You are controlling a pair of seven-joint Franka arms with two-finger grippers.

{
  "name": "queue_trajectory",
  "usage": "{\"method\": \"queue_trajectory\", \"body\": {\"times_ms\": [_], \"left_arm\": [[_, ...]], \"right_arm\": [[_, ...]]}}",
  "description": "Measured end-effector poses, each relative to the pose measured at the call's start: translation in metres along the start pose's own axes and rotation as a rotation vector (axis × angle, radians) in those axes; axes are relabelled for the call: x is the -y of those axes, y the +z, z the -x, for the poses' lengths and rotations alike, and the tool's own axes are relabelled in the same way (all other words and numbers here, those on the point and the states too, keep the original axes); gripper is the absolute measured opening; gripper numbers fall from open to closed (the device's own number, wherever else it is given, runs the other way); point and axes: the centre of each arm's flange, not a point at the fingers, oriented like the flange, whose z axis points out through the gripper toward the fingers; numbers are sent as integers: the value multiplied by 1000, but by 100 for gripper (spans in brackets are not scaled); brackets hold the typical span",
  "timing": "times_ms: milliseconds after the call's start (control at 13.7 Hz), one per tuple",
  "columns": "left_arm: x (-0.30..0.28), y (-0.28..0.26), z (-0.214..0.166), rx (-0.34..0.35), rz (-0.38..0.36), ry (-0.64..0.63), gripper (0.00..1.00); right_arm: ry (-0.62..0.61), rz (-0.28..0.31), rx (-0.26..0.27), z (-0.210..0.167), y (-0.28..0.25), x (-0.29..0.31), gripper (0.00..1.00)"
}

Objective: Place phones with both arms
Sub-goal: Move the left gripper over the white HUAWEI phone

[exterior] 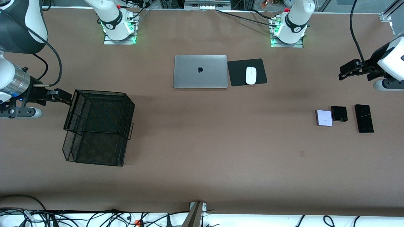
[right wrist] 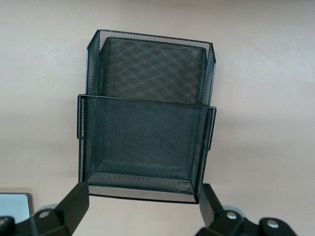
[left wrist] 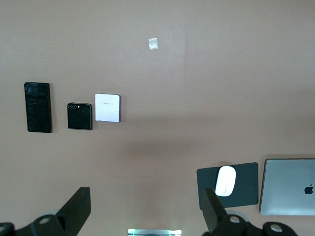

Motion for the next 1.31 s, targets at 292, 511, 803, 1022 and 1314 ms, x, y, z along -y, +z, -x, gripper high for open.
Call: {"method": "queue_trajectory", "body": {"times_ms": [292, 511, 803, 1022, 1314], "left_arm": [[-1, 0, 1, 6, -1, 0, 100], [-7, 4, 7, 53, -6, -37, 100], [-1, 21, 3, 102, -44, -24, 100], [41, 54, -20, 137, -50, 12, 100], [97, 110, -50, 194, -94, -22, 100]], "right_arm": [[0, 0, -4, 0, -2, -1, 100], [0, 0, -5, 0, -2, -1, 100], [0, 0, -5, 0, -2, -1, 100], [0, 0, -5, 0, -2, -1, 100], [0, 0, -5, 0, -2, -1, 100]]}}
